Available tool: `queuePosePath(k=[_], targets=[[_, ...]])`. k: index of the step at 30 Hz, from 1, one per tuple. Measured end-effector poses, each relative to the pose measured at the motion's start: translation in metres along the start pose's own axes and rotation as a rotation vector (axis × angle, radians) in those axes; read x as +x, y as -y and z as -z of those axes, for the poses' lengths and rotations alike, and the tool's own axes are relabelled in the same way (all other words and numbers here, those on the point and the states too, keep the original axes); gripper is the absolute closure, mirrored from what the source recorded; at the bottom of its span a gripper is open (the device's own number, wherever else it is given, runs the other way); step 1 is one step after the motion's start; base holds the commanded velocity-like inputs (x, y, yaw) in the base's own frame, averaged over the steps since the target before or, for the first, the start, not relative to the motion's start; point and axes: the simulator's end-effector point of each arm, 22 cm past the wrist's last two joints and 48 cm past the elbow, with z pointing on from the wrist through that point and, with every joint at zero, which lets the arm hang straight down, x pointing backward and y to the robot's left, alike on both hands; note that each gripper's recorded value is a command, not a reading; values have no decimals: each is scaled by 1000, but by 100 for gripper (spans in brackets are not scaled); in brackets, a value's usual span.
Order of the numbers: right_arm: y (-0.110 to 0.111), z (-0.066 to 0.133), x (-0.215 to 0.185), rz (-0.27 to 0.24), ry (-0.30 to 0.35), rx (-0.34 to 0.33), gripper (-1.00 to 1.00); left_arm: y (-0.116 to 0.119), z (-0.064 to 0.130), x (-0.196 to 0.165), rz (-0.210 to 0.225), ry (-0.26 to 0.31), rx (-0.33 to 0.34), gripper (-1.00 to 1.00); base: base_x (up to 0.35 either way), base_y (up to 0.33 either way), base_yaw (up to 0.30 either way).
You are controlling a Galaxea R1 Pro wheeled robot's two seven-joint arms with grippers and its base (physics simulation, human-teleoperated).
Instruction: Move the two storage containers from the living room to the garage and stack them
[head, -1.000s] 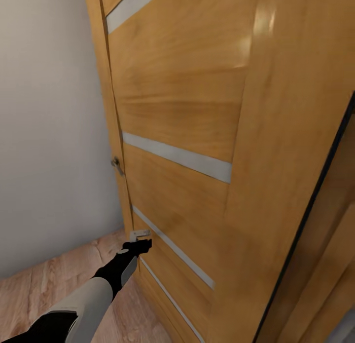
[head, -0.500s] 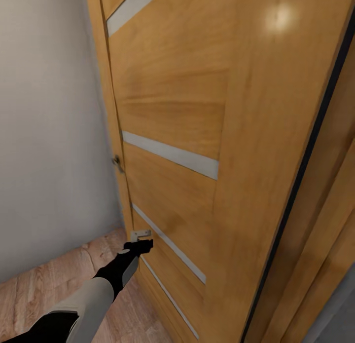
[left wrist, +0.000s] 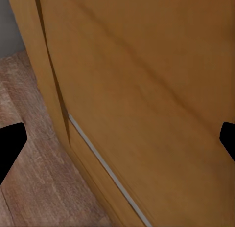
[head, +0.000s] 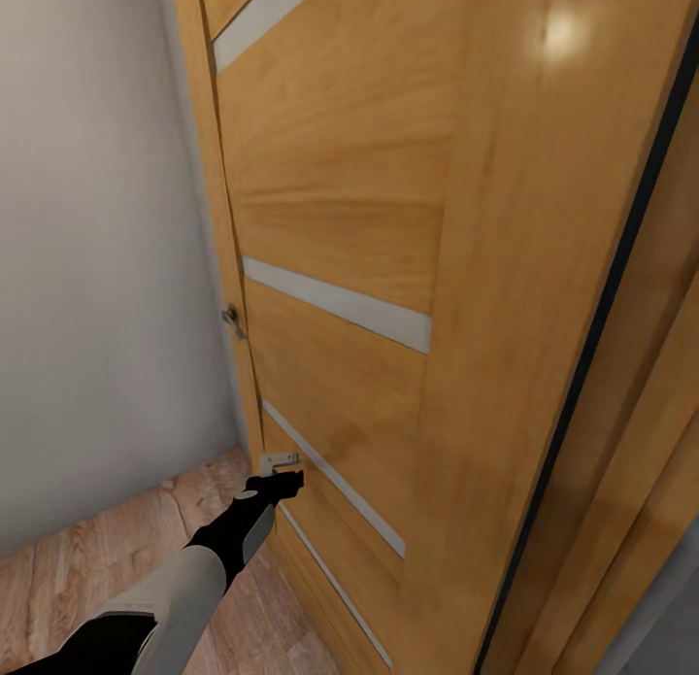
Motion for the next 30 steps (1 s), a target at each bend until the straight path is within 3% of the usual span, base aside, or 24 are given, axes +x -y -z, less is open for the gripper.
queuePosePath(k=[12,30], targets=[[0,0,0,0,0,0,-100,-14,-1,-2,-6,3,-19,-100,0,0,-129],[0,0,0,0,2,0,-100,-15,-1,-2,-6,3,-20,-100,0,0,-7]])
